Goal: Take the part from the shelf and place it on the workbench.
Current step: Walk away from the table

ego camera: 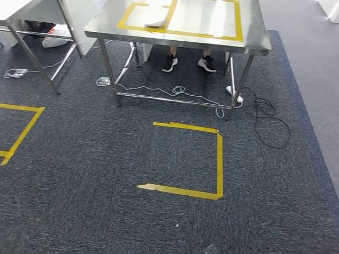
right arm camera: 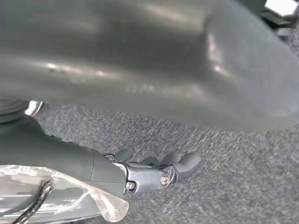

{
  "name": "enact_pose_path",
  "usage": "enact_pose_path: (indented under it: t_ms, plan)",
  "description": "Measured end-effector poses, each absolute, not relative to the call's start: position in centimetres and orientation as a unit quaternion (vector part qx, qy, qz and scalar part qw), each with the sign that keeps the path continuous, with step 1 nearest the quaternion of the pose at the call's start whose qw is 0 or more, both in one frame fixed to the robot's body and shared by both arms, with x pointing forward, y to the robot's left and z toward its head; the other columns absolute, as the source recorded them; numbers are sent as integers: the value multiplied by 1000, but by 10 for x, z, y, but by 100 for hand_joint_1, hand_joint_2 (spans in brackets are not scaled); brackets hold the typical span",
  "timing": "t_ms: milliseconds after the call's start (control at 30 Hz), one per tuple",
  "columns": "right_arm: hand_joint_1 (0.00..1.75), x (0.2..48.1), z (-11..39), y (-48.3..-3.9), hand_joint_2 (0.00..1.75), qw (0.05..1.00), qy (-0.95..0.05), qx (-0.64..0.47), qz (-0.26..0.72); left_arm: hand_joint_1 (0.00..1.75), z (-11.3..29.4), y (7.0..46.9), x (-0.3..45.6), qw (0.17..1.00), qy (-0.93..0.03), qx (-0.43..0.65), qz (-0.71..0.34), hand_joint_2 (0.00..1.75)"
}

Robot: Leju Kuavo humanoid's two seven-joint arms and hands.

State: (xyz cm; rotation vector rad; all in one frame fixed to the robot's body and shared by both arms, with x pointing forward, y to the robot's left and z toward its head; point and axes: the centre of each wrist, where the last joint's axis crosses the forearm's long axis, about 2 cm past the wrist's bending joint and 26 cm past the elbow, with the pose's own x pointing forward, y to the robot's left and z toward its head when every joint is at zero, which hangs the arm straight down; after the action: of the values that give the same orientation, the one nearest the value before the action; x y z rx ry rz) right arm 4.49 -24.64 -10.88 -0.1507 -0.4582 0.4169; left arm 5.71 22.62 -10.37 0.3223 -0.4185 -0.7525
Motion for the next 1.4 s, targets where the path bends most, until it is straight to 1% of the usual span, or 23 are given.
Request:
enact_pose_path:
  t_ms: [1400]
  plan:
    - [0,41,-109,-247,0,945,-227,-87,221,0,-104,223,55,906,-193,151,-344,0]
